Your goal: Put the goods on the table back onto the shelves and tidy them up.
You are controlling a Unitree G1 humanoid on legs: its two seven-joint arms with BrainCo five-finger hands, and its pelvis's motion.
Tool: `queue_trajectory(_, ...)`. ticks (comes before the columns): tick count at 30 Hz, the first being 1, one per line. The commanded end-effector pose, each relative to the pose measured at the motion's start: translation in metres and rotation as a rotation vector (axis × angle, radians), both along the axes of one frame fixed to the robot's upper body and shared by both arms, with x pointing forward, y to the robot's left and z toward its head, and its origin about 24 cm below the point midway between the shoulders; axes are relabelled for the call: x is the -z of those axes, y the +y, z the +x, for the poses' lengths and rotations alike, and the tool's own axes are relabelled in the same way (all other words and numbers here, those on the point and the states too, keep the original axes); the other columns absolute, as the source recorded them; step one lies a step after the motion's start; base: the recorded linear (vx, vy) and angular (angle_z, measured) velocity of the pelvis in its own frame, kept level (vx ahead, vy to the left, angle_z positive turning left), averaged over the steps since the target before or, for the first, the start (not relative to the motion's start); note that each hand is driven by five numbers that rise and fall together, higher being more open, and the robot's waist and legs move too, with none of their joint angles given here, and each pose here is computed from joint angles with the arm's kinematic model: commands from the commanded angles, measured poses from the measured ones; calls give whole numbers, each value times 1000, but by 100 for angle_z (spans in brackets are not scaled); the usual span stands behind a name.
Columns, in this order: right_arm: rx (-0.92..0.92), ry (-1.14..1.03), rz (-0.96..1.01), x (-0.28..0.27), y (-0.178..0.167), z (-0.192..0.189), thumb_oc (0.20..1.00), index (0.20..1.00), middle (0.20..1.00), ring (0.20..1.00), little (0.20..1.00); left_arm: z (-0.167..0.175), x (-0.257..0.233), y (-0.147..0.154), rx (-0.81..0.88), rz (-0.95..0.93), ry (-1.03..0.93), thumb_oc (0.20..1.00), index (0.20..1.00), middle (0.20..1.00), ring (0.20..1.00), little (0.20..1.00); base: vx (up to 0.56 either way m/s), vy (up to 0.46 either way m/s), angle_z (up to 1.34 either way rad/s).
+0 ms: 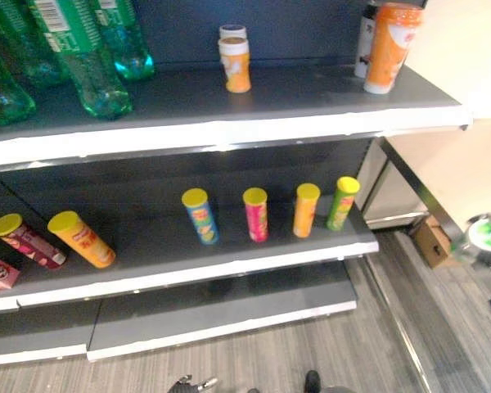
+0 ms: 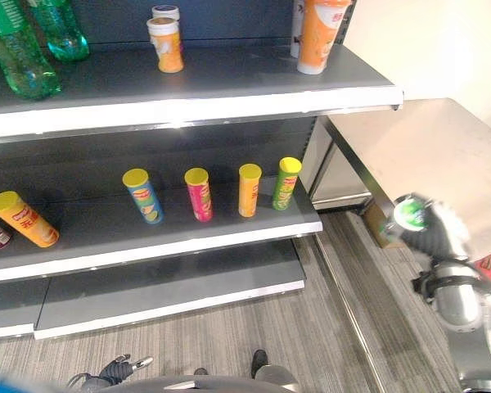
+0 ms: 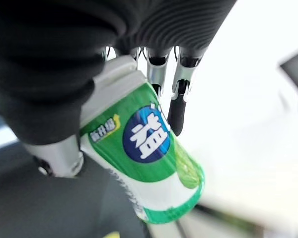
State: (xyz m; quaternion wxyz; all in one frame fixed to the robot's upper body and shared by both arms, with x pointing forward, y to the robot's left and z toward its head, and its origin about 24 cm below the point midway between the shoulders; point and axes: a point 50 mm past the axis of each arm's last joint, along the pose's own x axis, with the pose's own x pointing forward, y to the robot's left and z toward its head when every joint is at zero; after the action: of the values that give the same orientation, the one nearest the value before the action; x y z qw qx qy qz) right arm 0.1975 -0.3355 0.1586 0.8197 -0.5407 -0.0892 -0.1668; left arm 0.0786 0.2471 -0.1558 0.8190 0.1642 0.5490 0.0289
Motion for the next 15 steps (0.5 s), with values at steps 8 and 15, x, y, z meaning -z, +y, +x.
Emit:
queue_trajectory(8, -282, -415, -220, -118, 46, 29, 200, 200, 200, 200, 200, 24, -6, 10, 31, 50, -36, 1000, 1000, 1000, 1000, 1000, -7, -45, 1)
queue_trajectory(15, -521, -362, -228, -140, 96, 72, 200, 200, 200, 200, 200, 23, -6, 9, 35, 47, -34, 1000, 1000, 1000, 1000, 1000, -31, -54, 18)
